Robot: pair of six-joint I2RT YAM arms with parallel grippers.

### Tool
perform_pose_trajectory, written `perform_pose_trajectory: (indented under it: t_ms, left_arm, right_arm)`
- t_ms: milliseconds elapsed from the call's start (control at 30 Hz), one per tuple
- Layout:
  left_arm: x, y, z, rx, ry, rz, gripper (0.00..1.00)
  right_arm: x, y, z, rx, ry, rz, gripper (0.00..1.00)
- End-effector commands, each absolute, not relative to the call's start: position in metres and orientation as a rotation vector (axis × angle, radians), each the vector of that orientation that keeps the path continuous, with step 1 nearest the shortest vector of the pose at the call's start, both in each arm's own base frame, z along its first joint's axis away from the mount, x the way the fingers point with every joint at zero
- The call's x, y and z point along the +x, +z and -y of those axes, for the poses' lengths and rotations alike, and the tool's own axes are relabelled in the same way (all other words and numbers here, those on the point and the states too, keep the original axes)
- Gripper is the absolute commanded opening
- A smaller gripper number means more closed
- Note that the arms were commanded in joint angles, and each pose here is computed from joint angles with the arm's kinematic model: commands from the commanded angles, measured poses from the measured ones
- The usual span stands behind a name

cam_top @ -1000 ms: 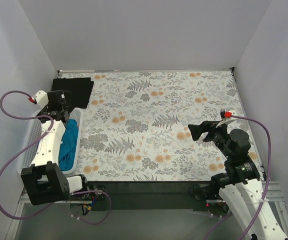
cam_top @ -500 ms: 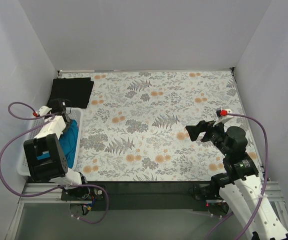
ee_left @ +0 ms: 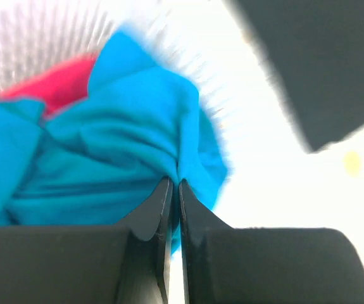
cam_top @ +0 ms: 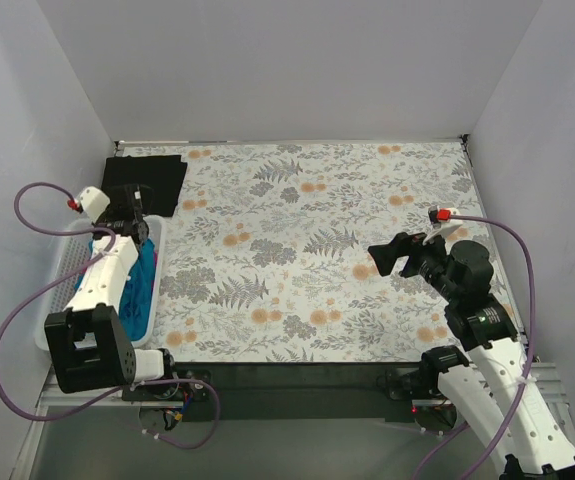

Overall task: Fold and stack the t-shirts
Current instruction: Grab the tshirt from the pile, then move the tshirt to the center of the board

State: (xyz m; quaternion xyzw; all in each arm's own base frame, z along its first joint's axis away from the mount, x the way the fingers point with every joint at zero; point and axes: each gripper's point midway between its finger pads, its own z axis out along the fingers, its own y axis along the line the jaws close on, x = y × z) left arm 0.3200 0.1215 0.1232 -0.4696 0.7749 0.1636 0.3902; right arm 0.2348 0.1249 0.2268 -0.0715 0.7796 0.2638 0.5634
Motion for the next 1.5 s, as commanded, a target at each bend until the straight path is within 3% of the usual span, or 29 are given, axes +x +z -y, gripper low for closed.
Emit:
perform_pose_trajectory:
  t_ms: [0,167,400,600,667,767,833,967,1000,1067,1233,1467]
  left_arm:
    - [0.348,0.220,-0.111,-1.051,0.416,-1.768,0.00]
    - [0.380,0.294,-0.050,-0.846,0.286,-1.722,0.00]
    - [0.424,0.397,0.141,-0.364,-0.071,-1.699,0.00]
    - [0.404,0.489,0.282,-0.024,-0.359,-1.547,0.00]
    - [0.392,0.493,0.315,0.068,-0.466,-1.537,0.00]
    - [0.388,0.463,0.340,0.143,-0.544,-1.590,0.00]
    - [0.386,0.412,0.348,0.199,-0.537,-1.669,0.02]
    - [0.381,0.330,0.326,0.143,-0.450,-1.768,0.06]
    - [0.381,0.315,0.319,0.091,-0.441,-1.774,0.35]
    - [0.379,0.272,0.288,0.021,-0.346,-1.838,0.62]
    - [0.354,0.224,0.261,-0.059,-0.368,-1.981,0.71]
    - [0.282,0.173,0.263,0.002,-0.585,-2.237,0.73]
  right_arm:
    - [0.236,0.261,-0.131,-0.204,0.651,-1.756,0.98]
    - [0.235,0.263,-0.132,-0.196,0.662,-1.755,0.98]
    - [0.231,0.272,-0.128,-0.184,0.651,-1.726,0.98]
    - [0.226,0.296,-0.111,-0.152,0.568,-1.652,0.98]
    - [0.224,0.301,-0.104,-0.135,0.536,-1.634,0.98]
    - [0.221,0.303,-0.099,-0.126,0.509,-1.628,0.98]
    - [0.219,0.300,-0.096,-0.122,0.497,-1.636,0.98]
    - [0.217,0.293,-0.096,-0.131,0.494,-1.656,0.98]
    - [0.217,0.290,-0.097,-0.136,0.496,-1.663,0.98]
    - [0.218,0.282,-0.099,-0.143,0.504,-1.685,0.98]
    - [0.224,0.251,-0.115,-0.195,0.563,-1.806,0.99]
    - [0.239,0.191,-0.113,-0.129,0.505,-2.085,0.98]
